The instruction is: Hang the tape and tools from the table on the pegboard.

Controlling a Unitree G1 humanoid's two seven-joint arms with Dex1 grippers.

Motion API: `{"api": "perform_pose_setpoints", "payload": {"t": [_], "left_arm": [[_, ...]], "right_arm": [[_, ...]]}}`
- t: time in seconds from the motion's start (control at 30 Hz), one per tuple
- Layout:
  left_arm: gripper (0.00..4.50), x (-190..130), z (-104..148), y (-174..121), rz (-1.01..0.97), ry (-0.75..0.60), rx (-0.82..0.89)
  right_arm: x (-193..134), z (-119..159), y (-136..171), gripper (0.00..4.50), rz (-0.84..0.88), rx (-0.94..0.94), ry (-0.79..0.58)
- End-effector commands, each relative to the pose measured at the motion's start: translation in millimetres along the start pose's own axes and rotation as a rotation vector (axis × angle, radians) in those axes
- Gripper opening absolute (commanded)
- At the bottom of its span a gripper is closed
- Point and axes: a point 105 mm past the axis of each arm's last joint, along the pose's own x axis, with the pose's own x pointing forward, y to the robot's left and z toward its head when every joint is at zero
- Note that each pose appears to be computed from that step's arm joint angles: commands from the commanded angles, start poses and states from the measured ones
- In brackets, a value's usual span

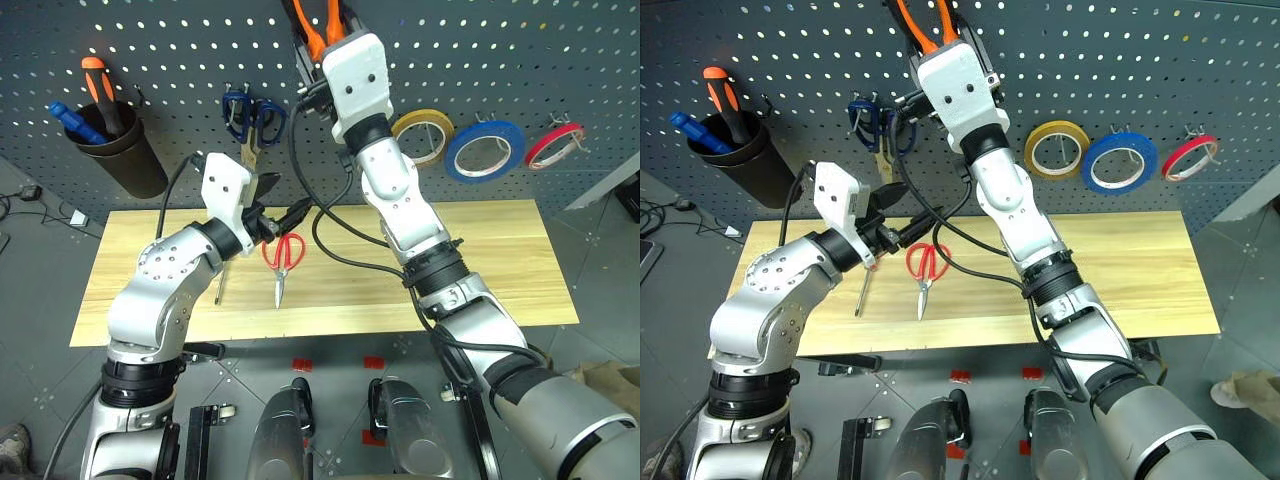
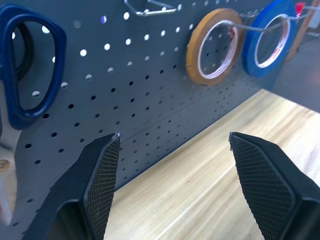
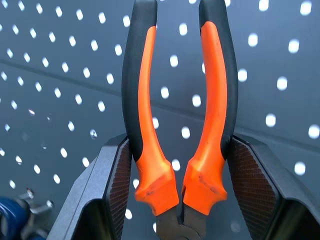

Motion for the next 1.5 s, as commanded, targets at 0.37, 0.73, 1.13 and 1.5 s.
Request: {"api": "perform_pose_setpoints", "payload": {"t": [0.37, 0.73, 1.13, 1.5], "left_arm": [[3.66, -0.6, 5.9, 7.8, 0.004, -0.016, 0.053], [3.66, -0.6, -4.4, 6.0, 0.008, 0.003, 0.047], [4.45, -0.7, -25.0, 6.2, 0.047, 0.048, -0.036], [4.45, -25.2, -115.3, -6.3, 0.275, 0.447, -0.226]], "right_arm": [[0.5, -27.5, -18.6, 2.56, -0.078, -0.049, 0.042], [-21.0, -68.2, -20.8, 2.56, -0.158, 0.098, 0.257], [-39.2, -77.8, -14.0, 4.50, -0.125, 0.133, 0.356], [-135.9, -47.7, 28.1, 4.50, 0.340, 0.524, 0.519]]}}
